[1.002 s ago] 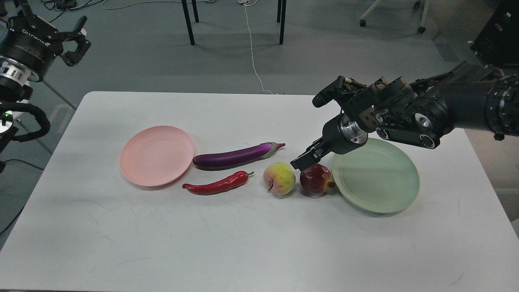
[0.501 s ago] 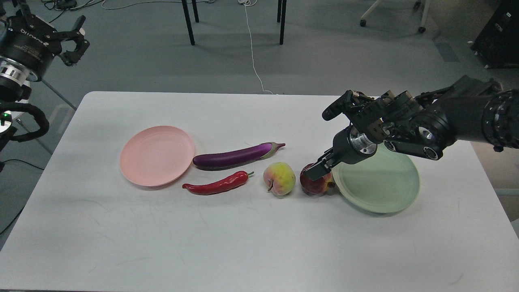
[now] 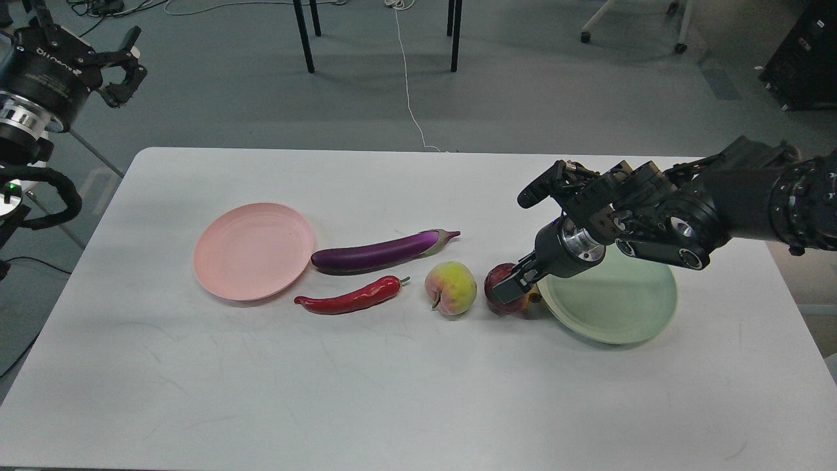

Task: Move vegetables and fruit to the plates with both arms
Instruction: 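Lift the red apple and place it on the green plate, then move the right hand to the peach and grasp it, then carry the peach onto the green plate beside the apple and release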

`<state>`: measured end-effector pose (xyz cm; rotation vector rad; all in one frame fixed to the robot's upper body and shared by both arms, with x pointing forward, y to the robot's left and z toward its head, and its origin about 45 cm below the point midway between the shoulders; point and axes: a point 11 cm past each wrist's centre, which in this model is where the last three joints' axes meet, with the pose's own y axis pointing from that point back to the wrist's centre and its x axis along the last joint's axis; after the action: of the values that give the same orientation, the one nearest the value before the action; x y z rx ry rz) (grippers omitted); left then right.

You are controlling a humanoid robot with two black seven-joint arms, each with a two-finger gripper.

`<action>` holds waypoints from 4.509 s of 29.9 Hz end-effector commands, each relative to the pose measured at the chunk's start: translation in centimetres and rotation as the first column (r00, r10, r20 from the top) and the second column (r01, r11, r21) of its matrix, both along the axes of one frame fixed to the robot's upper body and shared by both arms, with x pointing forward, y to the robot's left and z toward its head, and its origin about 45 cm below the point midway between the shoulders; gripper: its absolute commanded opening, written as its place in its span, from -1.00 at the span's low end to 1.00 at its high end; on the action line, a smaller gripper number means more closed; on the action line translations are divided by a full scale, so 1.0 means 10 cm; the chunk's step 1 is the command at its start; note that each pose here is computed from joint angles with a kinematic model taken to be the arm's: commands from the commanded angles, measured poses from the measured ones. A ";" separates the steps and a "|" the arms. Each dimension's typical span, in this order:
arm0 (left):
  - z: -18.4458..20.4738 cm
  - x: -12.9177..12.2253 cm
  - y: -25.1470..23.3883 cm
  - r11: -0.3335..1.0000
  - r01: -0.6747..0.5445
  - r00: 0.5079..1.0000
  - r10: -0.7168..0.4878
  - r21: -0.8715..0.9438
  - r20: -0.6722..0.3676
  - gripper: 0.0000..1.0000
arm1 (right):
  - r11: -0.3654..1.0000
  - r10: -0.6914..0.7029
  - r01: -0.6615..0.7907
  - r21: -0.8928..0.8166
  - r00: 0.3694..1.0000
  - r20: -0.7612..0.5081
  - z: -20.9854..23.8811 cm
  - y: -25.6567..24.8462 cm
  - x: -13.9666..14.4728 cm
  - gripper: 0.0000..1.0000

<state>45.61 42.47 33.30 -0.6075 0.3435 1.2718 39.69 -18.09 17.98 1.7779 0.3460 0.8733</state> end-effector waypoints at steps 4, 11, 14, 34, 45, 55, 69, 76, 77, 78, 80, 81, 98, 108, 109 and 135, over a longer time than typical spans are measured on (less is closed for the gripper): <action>0.00 -0.01 0.03 1.000 -0.006 1.000 0.006 0.002 0.001 0.96 | 1.000 -0.001 0.001 0.016 1.000 0.011 0.20 -0.02 0.02 -0.14; 0.03 0.00 0.03 1.000 -0.007 1.000 0.007 0.002 0.007 0.96 | 0.989 -0.131 0.122 0.087 0.986 0.103 0.87 -0.51 0.22 -0.13; 0.03 0.00 0.02 1.000 -0.005 1.000 0.005 0.002 0.006 0.96 | 0.982 -0.183 0.174 0.079 0.975 0.125 0.94 -0.82 0.23 -0.13; 0.15 0.03 -0.12 0.998 0.039 0.999 -0.041 0.047 0.030 0.96 | 0.920 -0.383 0.379 0.101 0.923 0.027 0.31 -1.65 -0.14 0.59; 0.19 0.02 -0.09 0.998 0.035 0.999 -0.037 0.054 0.035 0.96 | 0.917 -0.364 0.337 0.211 0.925 0.105 0.78 -1.37 0.14 0.91; 0.21 0.02 -0.07 0.998 0.030 0.999 -0.032 0.058 0.039 0.96 | 0.969 -0.068 0.050 0.242 0.996 0.066 0.72 0.05 0.11 0.91; 0.28 -0.02 0.05 0.997 0.007 0.999 -0.011 0.076 0.048 0.96 | 0.985 0.100 -0.106 0.136 0.994 0.046 0.21 0.71 -0.01 0.90; 0.28 -0.02 0.07 0.997 0.003 0.999 -0.006 0.080 0.048 0.96 | 0.987 0.090 -0.094 0.133 0.995 0.034 -0.01 0.75 -0.03 0.86; 0.28 -0.02 0.07 0.997 0.003 0.999 -0.007 0.081 0.047 0.96 | 0.987 0.082 -0.086 0.136 0.996 0.035 -0.03 0.74 -0.02 0.85; 0.28 -0.02 0.07 0.997 0.003 0.999 -0.007 0.080 0.048 0.96 | 0.987 0.075 -0.079 0.140 0.997 0.035 -0.07 0.72 -0.02 0.84; 0.27 -0.02 0.06 0.997 0.005 0.999 -0.009 0.078 0.046 0.96 | 0.988 0.066 -0.069 0.141 0.998 0.022 -0.16 0.69 -0.05 0.80; 0.26 -0.02 0.06 0.997 0.004 0.999 -0.008 0.079 0.045 0.96 | 0.987 0.068 -0.069 0.142 0.998 0.015 -0.20 0.70 -0.08 0.77; 0.33 -0.02 0.09 0.997 -0.001 0.998 -0.004 0.083 0.057 0.96 | 0.984 0.021 -0.037 0.173 0.995 0.094 0.36 0.50 0.19 0.11; 0.40 -0.06 0.17 0.995 -0.014 0.998 0.007 0.101 0.064 0.96 | 0.974 -0.202 0.188 0.123 0.972 0.116 0.65 -0.84 0.23 0.12; 0.40 -0.06 0.17 0.995 -0.014 0.998 0.007 0.101 0.066 0.96 | 0.972 -0.222 0.209 0.111 0.968 0.115 0.65 -0.98 0.20 0.12; 0.37 -0.04 0.13 0.996 -0.005 0.998 0.000 0.094 0.061 0.96 | 0.941 -0.319 0.306 0.144 0.944 0.081 0.30 -1.31 0.05 0.77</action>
<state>45.18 43.78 37.06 -0.5655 0.2290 1.2621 40.14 -31.51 20.88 1.8187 -0.0496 0.7639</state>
